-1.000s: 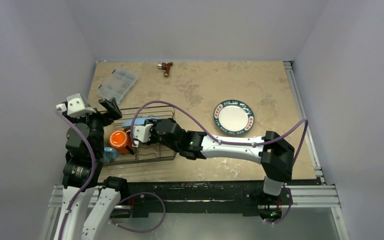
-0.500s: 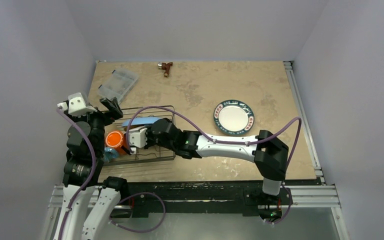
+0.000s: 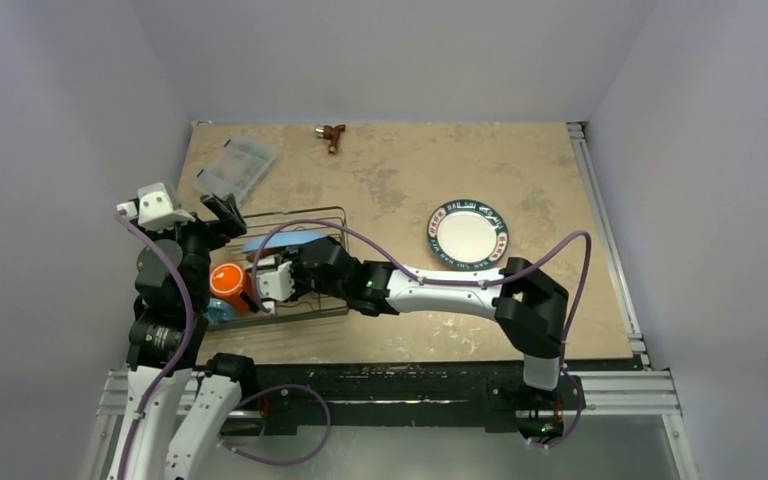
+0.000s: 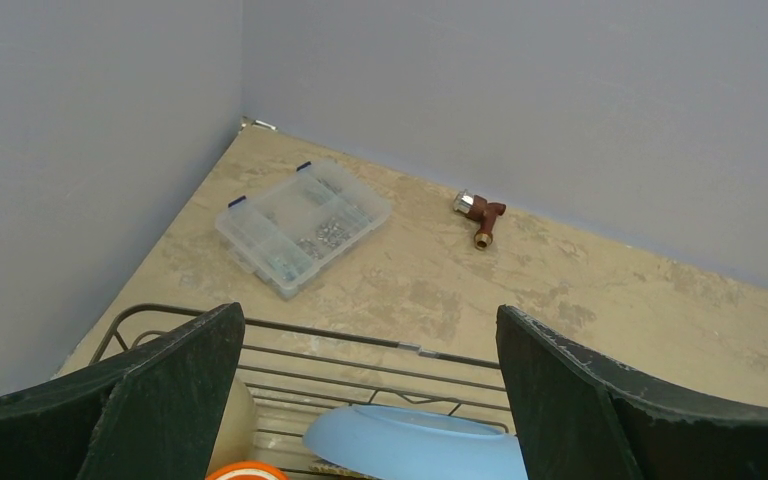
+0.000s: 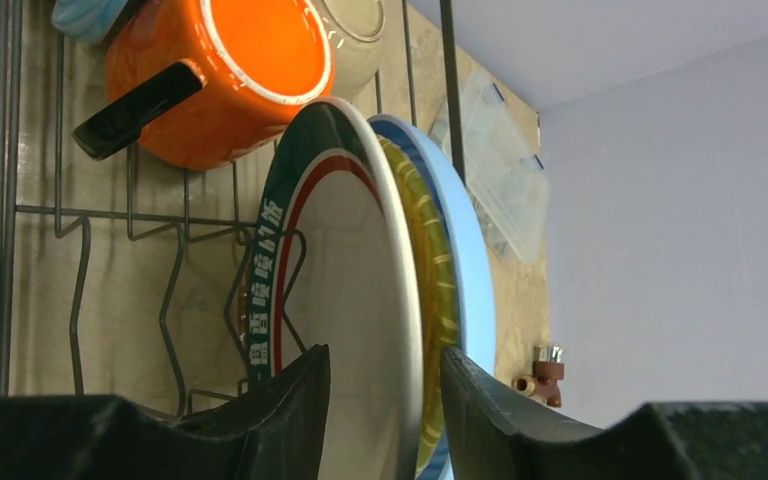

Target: Load the mixed dishes into the dish rack

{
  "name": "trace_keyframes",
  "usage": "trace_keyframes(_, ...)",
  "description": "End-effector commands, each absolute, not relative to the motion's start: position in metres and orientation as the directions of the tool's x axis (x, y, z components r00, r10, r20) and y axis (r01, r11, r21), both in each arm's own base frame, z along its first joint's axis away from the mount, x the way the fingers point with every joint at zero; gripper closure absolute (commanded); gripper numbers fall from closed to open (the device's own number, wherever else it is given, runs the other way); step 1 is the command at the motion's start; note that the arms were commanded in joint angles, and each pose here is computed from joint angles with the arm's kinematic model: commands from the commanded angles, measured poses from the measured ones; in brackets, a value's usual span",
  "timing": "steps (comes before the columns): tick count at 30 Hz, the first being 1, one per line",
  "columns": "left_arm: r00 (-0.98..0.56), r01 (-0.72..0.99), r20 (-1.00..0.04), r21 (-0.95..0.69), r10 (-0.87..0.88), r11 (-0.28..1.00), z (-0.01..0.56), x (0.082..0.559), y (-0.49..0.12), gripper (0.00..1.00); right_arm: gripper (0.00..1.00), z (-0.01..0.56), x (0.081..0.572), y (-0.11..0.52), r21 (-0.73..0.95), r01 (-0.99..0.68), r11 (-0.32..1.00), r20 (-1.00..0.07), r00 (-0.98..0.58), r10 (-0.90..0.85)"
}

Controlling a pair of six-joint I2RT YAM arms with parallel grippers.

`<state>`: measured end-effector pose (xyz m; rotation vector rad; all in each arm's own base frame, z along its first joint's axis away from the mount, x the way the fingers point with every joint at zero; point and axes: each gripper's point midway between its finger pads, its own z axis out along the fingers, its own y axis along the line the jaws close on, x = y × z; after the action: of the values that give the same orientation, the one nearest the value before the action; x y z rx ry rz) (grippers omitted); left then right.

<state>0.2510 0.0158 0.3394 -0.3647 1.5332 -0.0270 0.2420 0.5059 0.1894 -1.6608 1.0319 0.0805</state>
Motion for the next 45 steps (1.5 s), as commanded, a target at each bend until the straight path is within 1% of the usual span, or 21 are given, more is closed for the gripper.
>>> trace_keyframes(1, 0.084, -0.189, -0.959, -0.281, -0.269, 0.941, 0.355, 0.251, 0.014, 0.05, 0.55, 0.218, 0.248, 0.499, -0.742, -0.656, 0.141, -0.604, 0.562, -0.565)
trace_keyframes(3, 0.081, -0.188, -0.959, -0.282, -0.271, 0.941, 0.355, 0.252, 0.014, 0.05, 0.48, 0.224, 0.250, 0.495, -0.724, -0.664, 0.188, -0.633, 0.531, -0.563)
trace_keyframes(4, 0.077, -0.189, -0.960, -0.281, -0.271, 0.941, 0.354, 0.253, 0.014, 0.05, 0.47, 0.229, 0.251, 0.494, -0.715, -0.666, 0.212, -0.649, 0.518, -0.557)
trace_keyframes(6, 0.077, -0.188, -0.959, -0.282, -0.272, 0.941, 0.354, 0.253, 0.014, 0.05, 0.45, 0.236, 0.252, 0.490, -0.696, -0.673, 0.252, -0.674, 0.491, -0.552)
trace_keyframes(9, 0.071, -0.189, -0.960, -0.280, -0.272, 0.941, 0.353, 0.254, 0.014, 0.05, 0.40, 0.242, 0.249, 0.484, -0.675, -0.686, 0.271, -0.694, 0.467, -0.548)
trace_keyframes(14, 0.069, -0.185, -0.960, -0.280, -0.272, 0.942, 0.353, 0.254, 0.013, 0.05, 0.37, 0.254, 0.240, 0.465, -0.623, -0.713, 0.323, -0.747, 0.417, -0.518)
trace_keyframes(19, 0.068, -0.185, -0.960, -0.280, -0.272, 0.942, 0.353, 0.254, 0.013, 0.05, 0.29, 0.263, 0.223, 0.439, -0.526, -0.759, 0.385, -0.825, 0.346, -0.446)
trace_keyframes(21, 0.065, -0.184, -0.960, -0.280, -0.272, 0.942, 0.352, 0.254, 0.013, 0.05, 0.27, 0.270, 0.215, 0.423, -0.462, -0.775, 0.432, -0.873, 0.310, -0.377)
trace_keyframes(23, 0.061, -0.178, -0.960, -0.281, -0.274, 0.943, 0.352, 0.255, 0.011, 0.05, 0.24, 0.275, 0.221, 0.400, -0.395, -0.756, 0.521, -0.913, 0.262, -0.312)
trace_keyframes(25, 0.056, -0.175, -0.960, -0.281, -0.275, 0.944, 0.351, 0.256, 0.010, 0.05, 0.18, 0.279, 0.244, 0.362, -0.285, -0.689, 0.666, -0.958, 0.183, -0.221)
trace_keyframes(27, 0.051, -0.172, -0.960, -0.280, -0.276, 0.944, 0.350, 0.257, 0.009, 0.05, 0.10, 0.276, 0.277, 0.308, -0.117, -0.556, 0.823, -0.993, 0.077, -0.089)
trace_keyframes(28, 0.048, -0.172, -0.960, -0.280, -0.276, 0.944, 0.349, 0.257, 0.009, 0.05, 0.04, 0.271, 0.294, 0.277, -0.008, -0.469, 0.883, -1.000, 0.015, -0.001)
trace_keyframes(29, 0.046, -0.173, -0.960, -0.280, -0.276, 0.945, 0.348, 0.257, 0.009, 0.05, 0.02, 0.262, 0.310, 0.244, 0.089, -0.367, 0.926, -0.996, -0.047, 0.077)
trace_keyframes(31, 0.037, -0.172, -0.960, -0.279, -0.277, 0.945, 0.346, 0.260, 0.008, 0.05, 0.01, 0.242, 0.334, 0.175, 0.284, -0.147, 0.948, -0.954, -0.146, 0.263)
trace_keyframes(32, 0.032, -0.168, -0.960, -0.281, -0.280, 0.945, 0.346, 0.261, 0.007, 0.05, 0.01, 0.231, 0.339, 0.146, 0.369, -0.057, 0.928, -0.918, -0.177, 0.355)
trace_keyframes(34, 0.019, -0.160, -0.960, -0.280, -0.280, 0.947, 0.345, 0.263, 0.004, 0.05, 0.01, 0.216, 0.345, 0.099, 0.506, 0.038, 0.862, -0.840, -0.204, 0.502)
trace_keyframes(37, 0.015, -0.154, -0.959, -0.281, -0.282, 0.947, 0.345, 0.264, 0.003, 0.05, 0.01, 0.188, 0.346, 0.057, 0.658, 0.090, 0.748, -0.711, -0.253, 0.656)
trace_keyframes(40, 0.011, -0.153, -0.960, -0.279, -0.281, 0.948, 0.344, 0.264, 0.003, 0.05, 0.04, 0.154, 0.345, 0.030, 0.792, 0.135, 0.596, -0.530, -0.334, 0.780)
trace_keyframes(41, 0.011, -0.154, -0.959, -0.280, -0.282, 0.948, 0.344, 0.264, 0.003, 0.05, 0.07, 0.143, 0.345, 0.019, 0.826, 0.142, 0.545, -0.472, -0.353, 0.808)
trace_keyframes(43, 0.006, -0.150, -0.959, -0.280, -0.282, 0.948, 0.343, 0.265, 0.002, 0.05, 0.20, 0.128, 0.345, 0.023, 0.872, 0.110, 0.476, -0.386, -0.443, 0.809)
trace_keyframes(45, 0.003, -0.147, -0.959, -0.280, -0.283, 0.949, 0.343, 0.266, 0.001, 0.05, 0.26, 0.109, 0.344, 0.027, 0.886, 0.132, 0.444, -0.326, -0.502, 0.801)
